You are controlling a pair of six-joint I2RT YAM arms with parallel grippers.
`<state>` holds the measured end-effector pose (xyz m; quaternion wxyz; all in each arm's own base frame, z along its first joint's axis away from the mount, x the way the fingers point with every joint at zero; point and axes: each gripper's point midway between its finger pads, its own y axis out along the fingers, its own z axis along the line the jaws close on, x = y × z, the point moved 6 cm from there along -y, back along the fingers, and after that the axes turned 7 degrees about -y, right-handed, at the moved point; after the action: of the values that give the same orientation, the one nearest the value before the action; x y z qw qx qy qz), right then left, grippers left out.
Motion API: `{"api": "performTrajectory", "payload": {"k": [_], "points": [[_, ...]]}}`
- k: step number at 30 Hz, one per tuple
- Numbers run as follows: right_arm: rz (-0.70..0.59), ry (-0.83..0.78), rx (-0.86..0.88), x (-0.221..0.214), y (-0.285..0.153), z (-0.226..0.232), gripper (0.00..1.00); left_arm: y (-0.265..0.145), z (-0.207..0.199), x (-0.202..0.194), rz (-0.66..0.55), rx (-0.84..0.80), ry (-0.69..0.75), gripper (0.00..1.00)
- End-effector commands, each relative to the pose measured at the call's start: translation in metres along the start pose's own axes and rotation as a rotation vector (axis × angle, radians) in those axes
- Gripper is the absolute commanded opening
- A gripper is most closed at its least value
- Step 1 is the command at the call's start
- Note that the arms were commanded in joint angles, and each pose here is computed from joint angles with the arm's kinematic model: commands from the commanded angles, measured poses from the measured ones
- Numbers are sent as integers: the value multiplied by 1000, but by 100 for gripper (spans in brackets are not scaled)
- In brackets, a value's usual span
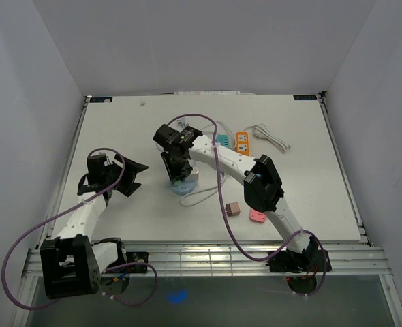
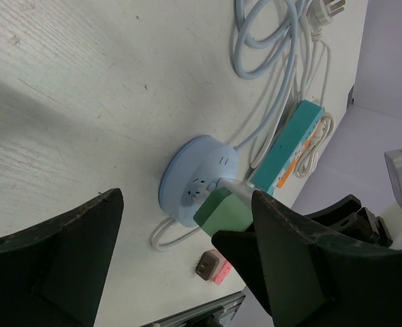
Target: Insert the plug
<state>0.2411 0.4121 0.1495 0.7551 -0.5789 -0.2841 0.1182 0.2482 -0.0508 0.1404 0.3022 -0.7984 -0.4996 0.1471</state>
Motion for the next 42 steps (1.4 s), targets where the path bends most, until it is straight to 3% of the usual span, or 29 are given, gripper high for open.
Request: {"api": "performTrajectory", "payload": {"k": [1, 30, 42], "points": [[-30, 1, -20, 9, -9, -5, 8, 1, -3, -2, 17, -27, 34, 86], [62, 0, 38, -3, -4, -8, 8, 17, -4, -14, 52, 5, 80, 84], [106, 9, -72, -5, 15, -21, 8, 28, -6, -28, 84, 7, 115, 84]]}}
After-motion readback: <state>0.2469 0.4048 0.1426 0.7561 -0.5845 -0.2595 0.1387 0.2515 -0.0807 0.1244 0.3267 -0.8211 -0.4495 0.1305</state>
